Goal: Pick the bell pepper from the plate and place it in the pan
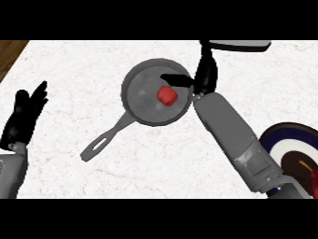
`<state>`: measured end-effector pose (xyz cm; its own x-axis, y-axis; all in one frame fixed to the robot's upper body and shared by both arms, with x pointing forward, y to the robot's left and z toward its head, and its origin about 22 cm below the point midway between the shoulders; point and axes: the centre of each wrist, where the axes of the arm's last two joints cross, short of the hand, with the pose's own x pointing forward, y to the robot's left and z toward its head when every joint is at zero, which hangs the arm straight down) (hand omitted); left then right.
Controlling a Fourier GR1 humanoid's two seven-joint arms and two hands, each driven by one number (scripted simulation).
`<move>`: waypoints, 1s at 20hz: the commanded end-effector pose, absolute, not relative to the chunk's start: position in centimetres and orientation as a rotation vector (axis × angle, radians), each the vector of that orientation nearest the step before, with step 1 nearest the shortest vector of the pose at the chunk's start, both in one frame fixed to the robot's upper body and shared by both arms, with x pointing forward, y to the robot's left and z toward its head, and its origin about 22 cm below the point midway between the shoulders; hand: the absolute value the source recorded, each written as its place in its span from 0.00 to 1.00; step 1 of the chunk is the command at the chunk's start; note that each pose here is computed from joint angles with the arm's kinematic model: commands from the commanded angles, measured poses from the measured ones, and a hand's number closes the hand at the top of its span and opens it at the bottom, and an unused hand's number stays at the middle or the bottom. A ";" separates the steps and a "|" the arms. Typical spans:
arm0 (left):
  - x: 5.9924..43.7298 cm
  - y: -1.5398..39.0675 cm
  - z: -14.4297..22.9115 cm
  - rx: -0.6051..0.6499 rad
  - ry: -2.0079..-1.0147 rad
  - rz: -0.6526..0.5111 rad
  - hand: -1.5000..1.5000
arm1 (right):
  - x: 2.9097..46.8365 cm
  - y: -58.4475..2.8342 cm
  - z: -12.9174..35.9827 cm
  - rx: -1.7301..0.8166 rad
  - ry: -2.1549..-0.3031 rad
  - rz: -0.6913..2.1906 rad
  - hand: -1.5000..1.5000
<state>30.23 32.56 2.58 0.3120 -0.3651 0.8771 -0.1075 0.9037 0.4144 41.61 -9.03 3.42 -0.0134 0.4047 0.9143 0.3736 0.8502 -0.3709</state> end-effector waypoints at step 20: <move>24.8 36.2 -0.4 0.500 -1.181 -0.088 0.50 | 32.9 -29.4 3.0 -0.507 -1.641 0.043 0.00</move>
